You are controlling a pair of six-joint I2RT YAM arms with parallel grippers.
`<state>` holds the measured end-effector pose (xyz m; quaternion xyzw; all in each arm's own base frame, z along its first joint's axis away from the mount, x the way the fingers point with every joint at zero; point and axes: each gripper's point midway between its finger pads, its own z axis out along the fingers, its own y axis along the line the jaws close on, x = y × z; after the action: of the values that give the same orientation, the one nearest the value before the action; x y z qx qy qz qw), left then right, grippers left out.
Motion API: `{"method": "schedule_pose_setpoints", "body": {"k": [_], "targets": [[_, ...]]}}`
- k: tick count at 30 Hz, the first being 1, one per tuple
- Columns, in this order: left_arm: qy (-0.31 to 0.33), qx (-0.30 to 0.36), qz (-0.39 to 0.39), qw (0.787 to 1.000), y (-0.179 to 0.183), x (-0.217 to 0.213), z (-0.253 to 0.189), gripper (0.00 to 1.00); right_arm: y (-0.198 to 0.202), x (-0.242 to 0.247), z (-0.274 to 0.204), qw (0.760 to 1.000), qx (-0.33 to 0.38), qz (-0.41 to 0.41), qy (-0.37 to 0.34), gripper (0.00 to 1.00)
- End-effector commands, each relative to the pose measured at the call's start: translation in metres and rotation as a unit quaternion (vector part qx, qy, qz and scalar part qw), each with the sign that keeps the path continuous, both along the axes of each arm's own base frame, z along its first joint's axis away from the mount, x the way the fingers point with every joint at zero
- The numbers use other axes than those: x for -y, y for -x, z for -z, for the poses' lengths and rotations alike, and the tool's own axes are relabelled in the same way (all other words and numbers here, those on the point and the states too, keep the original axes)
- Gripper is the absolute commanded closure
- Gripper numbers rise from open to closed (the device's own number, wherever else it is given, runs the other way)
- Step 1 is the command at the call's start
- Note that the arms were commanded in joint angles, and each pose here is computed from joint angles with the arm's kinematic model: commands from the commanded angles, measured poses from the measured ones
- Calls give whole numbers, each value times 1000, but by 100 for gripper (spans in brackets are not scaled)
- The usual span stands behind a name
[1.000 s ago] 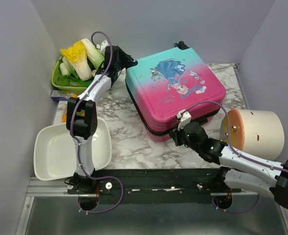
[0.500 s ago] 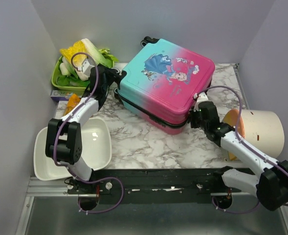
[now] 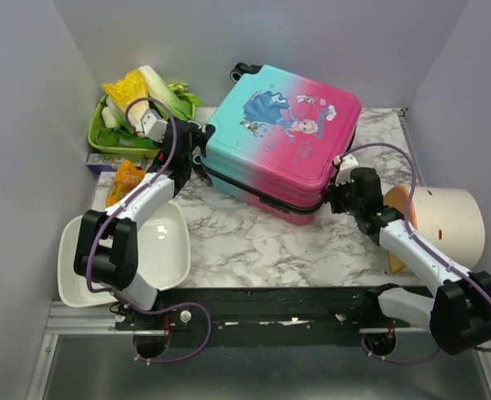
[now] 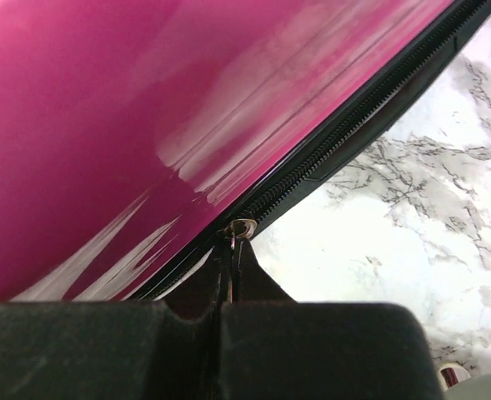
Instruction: Open, take out, and arrange the luggage
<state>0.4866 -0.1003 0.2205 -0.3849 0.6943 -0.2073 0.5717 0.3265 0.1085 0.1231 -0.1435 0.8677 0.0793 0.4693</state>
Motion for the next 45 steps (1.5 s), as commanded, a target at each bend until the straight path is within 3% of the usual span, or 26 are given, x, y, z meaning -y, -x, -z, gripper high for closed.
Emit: {"method": "schedule_pose_setpoints", "body": {"k": [1, 7, 13, 15, 16, 17, 22, 23, 25, 26, 28, 29, 30, 31, 36, 43, 45], "targets": [[-63, -134, 122, 981, 51, 67, 69, 100, 22, -66, -45, 978, 68, -178, -84, 99], [-69, -162, 78, 981, 49, 57, 76, 100, 58, -74, -40, 966, 48, -230, -107, 99], [-90, -157, 78, 980, 52, 51, 65, 100, 43, -45, -44, 989, 37, -124, -76, 99], [-103, -157, 82, 979, 54, 49, 53, 83, 41, -41, -41, 991, 28, -100, -84, 99], [-111, -157, 81, 978, 56, 46, 48, 67, 39, -38, -39, 992, 28, -90, -82, 99], [-120, -159, 74, 977, 64, 38, 40, 37, 37, -36, -36, 993, 24, -82, -77, 99], [-149, -115, 68, 980, 101, 13, -1, 1, 34, -32, -31, 995, 17, -66, -70, 99], [-147, -91, 70, 982, 114, 7, -20, 1, 34, -33, -31, 995, 16, -68, -71, 99], [-155, -92, 101, 978, 136, 7, -16, 1, 33, -31, -31, 995, 17, -63, -71, 99], [-152, -58, 128, 978, 150, 13, -34, 1, 33, -32, -31, 995, 17, -64, -71, 99], [-164, -43, 233, 958, 174, 41, -19, 1, 33, -31, -32, 996, 18, -61, -70, 99], [-154, -5, 271, 950, 185, 56, -32, 1, 33, -31, -32, 995, 18, -62, -70, 99], [-150, -7, 316, 937, 197, 69, -14, 1, 33, -31, -30, 995, 17, -63, -70, 99], [-136, 11, 397, 908, 216, 95, -12, 1, 32, -30, -30, 996, 20, -59, -69, 99], [-84, 102, 565, 814, 271, 170, -9, 1, 32, -31, -32, 995, 29, -63, -72, 99], [-93, 86, 579, 805, 250, 220, 3, 1, 39, -34, -31, 993, 28, -75, -82, 99], [-88, 81, 558, 821, 236, 227, 4, 1, 44, -37, -32, 992, 27, -83, -91, 99]]}}
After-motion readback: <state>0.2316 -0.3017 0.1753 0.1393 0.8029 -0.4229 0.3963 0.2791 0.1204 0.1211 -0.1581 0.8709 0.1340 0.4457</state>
